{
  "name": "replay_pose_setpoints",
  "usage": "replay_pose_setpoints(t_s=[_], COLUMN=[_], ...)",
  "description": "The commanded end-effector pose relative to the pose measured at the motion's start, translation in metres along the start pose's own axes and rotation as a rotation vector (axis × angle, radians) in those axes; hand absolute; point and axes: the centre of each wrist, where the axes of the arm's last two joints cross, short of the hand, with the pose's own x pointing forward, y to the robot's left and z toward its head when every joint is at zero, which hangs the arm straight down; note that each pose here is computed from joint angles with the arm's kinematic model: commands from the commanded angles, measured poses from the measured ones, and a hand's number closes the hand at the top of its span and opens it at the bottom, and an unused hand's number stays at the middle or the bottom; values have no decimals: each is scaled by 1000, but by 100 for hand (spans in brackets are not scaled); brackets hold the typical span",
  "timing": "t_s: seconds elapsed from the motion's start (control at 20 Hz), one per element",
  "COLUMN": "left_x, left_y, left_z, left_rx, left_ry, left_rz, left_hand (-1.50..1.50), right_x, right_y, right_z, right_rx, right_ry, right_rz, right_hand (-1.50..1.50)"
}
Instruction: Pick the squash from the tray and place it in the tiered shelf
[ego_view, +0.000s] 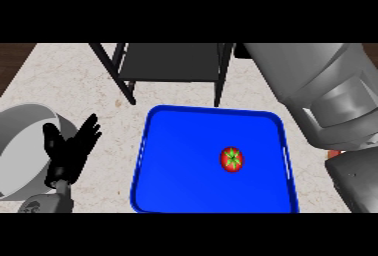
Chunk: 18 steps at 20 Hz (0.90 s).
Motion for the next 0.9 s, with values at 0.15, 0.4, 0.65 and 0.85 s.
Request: replay_pose_setpoints(t_s=[0.15,0.4,0.65,0.85], left_x=[-19,-17,-11,-3], left_y=[10,22,23,12], left_z=[8,12,6,5], left_rx=[21,37,58,65], left_ry=[49,63,54,58], left_rz=[8,21,23,28], left_hand=[0,0,0,0], right_x=[-24,-16,-36,-49], right_y=[-40,-95,-115,-155], right_z=[-36,-63,-62,-64], right_rx=[-227,-310,-244,-197], right_ry=[48,101,108,93], right_rz=[-11,-110,-127,-146], right_hand=[-150,-150,-150,-150])
